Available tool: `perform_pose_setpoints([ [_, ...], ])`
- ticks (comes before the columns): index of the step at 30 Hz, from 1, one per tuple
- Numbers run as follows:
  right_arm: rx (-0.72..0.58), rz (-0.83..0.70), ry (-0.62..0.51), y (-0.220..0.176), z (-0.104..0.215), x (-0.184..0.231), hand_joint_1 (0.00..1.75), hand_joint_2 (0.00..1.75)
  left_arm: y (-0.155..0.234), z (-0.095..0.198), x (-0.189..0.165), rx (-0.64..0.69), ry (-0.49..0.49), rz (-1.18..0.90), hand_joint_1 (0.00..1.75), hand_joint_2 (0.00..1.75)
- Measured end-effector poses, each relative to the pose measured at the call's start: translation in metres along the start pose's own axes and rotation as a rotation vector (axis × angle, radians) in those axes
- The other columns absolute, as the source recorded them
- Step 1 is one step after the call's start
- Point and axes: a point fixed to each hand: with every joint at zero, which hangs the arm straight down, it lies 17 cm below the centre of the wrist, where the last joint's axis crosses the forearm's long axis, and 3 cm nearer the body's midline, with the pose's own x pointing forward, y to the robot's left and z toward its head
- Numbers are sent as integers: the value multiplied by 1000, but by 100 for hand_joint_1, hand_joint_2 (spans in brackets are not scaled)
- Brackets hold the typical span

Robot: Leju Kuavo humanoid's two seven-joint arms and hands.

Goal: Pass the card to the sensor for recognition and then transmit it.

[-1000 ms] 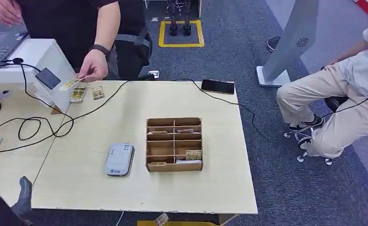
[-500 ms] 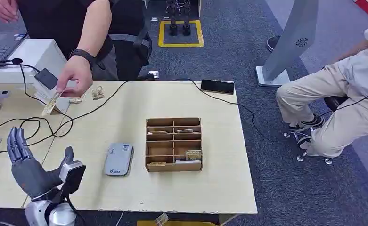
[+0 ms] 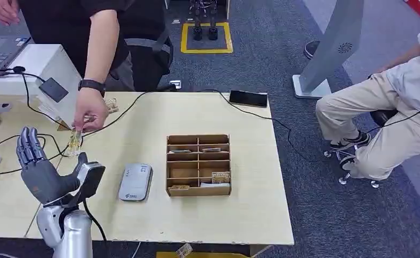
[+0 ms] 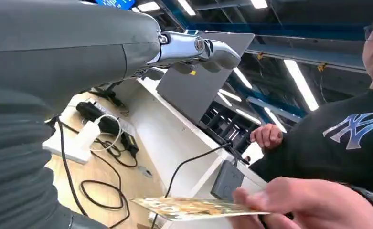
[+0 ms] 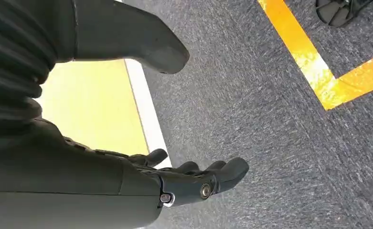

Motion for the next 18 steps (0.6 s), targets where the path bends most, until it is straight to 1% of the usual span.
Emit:
perform_pose_setpoints([
  [1, 0, 0, -1, 0, 0, 0, 0, 175, -1, 0, -2, 0, 11, 7, 155, 175],
  [2, 0, 0, -3, 0, 0, 0, 0, 175, -3, -1, -3, 2, 19, 14, 175, 175],
  [7, -4, 2, -8, -2, -1, 2, 0, 175, -12, 2, -7, 0, 69, 61, 175, 175],
  [18, -11, 13, -16, -4, -1, 4, 0, 175, -22, 8, -8, -11, 92, 101, 175, 175],
])
